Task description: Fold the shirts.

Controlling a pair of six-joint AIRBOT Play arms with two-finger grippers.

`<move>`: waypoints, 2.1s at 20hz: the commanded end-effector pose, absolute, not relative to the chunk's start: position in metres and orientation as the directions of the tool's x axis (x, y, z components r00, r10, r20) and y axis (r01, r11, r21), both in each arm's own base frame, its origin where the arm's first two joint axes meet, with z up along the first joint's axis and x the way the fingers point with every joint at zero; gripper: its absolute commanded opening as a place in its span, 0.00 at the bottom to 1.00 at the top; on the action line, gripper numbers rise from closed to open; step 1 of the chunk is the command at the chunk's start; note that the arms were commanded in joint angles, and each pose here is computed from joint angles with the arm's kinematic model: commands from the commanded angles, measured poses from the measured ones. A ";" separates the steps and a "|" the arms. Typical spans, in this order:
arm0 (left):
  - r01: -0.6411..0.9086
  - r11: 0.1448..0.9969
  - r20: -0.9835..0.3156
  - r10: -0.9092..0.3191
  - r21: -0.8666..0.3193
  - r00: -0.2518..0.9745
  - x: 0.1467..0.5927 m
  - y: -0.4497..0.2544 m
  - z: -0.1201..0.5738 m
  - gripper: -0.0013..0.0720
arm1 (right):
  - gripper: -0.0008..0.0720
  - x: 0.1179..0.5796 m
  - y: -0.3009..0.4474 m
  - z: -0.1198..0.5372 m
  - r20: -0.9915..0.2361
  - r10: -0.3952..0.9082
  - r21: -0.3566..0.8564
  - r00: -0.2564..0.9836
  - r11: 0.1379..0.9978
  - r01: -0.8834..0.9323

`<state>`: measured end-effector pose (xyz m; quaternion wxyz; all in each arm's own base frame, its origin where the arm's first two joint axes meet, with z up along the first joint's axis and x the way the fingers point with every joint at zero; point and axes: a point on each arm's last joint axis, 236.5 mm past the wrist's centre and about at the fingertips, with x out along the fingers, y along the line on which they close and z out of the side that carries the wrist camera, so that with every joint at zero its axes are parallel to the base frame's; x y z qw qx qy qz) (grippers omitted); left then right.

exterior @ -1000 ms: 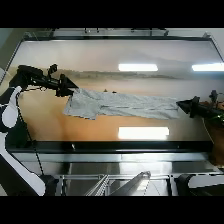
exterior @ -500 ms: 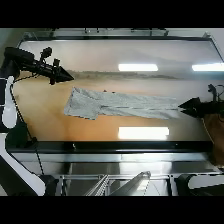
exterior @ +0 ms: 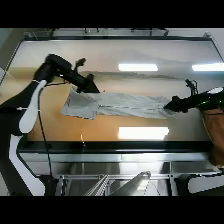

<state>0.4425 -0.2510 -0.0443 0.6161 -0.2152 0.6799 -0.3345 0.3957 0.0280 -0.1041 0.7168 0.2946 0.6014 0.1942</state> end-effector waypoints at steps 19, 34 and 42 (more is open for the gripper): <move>0.418 0.565 -0.658 -0.745 -0.711 -0.111 0.406 -0.380 0.051 0.05 | 0.03 0.392 0.140 0.167 -0.358 0.824 0.697 0.439 0.549 -0.462; 0.223 0.780 -0.730 -0.626 -0.585 0.273 0.362 -0.101 0.129 0.05 | 0.35 0.342 0.423 0.025 -0.478 0.859 0.783 -0.182 0.324 -0.530; 0.195 0.739 -0.654 -0.666 -0.645 0.358 0.316 -0.098 0.121 0.05 | 0.38 0.408 0.179 0.049 -0.794 0.595 0.553 0.128 0.793 -0.256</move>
